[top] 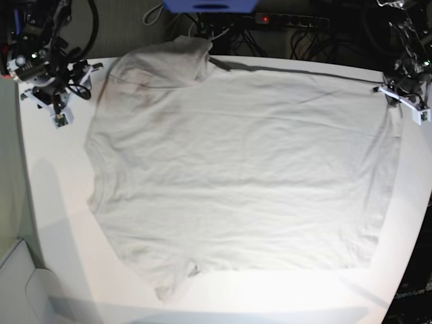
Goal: Layout the t-shirt on the table in an organized manner, then fold the t-shirt properly
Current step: 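Grasp the shirt shoulder edges with both grippers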
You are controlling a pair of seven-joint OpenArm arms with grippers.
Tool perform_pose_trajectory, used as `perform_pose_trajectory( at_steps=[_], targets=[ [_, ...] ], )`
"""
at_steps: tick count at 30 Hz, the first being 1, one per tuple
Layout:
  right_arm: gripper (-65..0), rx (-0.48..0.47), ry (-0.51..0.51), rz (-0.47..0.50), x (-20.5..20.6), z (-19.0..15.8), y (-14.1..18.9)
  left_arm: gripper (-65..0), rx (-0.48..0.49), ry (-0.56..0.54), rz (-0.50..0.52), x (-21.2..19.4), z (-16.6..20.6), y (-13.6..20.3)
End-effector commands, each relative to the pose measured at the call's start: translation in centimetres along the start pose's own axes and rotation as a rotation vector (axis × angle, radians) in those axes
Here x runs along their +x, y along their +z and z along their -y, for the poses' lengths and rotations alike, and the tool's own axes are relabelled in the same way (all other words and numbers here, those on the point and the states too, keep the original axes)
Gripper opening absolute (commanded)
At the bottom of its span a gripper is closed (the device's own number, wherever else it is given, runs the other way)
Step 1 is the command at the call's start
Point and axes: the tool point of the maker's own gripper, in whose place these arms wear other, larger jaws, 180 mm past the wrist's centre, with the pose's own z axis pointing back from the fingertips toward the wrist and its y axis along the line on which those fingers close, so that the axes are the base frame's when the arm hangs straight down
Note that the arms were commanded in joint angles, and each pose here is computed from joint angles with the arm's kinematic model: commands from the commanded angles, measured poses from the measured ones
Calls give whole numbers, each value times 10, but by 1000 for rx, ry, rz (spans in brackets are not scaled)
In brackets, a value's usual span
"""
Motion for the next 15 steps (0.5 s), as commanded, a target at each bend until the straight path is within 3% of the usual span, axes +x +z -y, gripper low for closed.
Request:
perform_pose_trajectory(
  at_steps=[1,15],
  targets=[
    [-310,-16,30,52,14,3,9,-649,25,-17,9,7,-9,4],
    [-310,80,-67,-8,-20,-47,10,-638,22,-14,4,5,-7,4]
  ],
)
